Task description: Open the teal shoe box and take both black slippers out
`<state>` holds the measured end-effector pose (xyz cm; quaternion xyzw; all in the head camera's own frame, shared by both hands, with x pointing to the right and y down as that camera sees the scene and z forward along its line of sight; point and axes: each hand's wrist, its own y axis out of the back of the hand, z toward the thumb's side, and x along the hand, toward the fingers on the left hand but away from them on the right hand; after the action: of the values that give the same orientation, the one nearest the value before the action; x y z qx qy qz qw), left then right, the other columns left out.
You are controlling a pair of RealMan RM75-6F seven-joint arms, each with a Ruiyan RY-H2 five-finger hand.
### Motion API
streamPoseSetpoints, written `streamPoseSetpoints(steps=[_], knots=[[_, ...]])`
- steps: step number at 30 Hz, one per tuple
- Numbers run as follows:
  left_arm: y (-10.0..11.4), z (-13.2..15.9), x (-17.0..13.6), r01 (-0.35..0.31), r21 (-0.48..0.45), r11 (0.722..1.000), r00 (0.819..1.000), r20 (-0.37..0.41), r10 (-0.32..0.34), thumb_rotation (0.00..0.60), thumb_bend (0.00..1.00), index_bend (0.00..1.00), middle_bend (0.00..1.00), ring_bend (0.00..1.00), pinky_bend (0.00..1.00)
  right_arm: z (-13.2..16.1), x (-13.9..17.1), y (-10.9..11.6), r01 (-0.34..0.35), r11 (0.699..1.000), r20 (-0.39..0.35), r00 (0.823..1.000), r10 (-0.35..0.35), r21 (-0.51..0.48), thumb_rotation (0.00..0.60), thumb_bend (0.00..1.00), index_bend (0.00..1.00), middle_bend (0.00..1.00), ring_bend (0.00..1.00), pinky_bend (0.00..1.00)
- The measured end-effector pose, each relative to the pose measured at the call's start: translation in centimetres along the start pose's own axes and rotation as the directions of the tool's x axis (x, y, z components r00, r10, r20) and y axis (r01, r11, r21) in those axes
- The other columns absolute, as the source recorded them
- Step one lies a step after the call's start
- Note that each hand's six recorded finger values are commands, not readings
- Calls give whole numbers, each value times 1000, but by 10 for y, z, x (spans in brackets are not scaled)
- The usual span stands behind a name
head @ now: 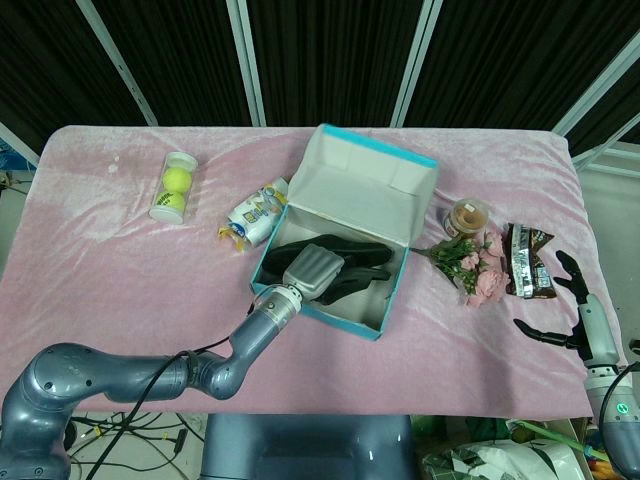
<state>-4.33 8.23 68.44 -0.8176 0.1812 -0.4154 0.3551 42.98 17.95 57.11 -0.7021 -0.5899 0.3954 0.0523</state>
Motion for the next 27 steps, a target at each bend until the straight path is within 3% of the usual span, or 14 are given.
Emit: streamPoseSetpoints(steps=[16,22,27], knots=[[42,-8,-12,-137,-97,986,990,25,140,600,405,308,465,449,489,1,2,3,13,1000,-9,1000,-13,-10,600,1,0,0,0,140],[65,-2,-27,-222,-182,958,970,62,237,600,402,308,466,449,489,1,1,4,14,1000,-11,1000,-14,-7,600,0,0,0,0,139],[91,0,-53,-304,-233,924,937,104,335,600,401,315,472,449,472,3,0,5,17,1000,-15,1000,-17,-8,600,0,0,0,0,139]])
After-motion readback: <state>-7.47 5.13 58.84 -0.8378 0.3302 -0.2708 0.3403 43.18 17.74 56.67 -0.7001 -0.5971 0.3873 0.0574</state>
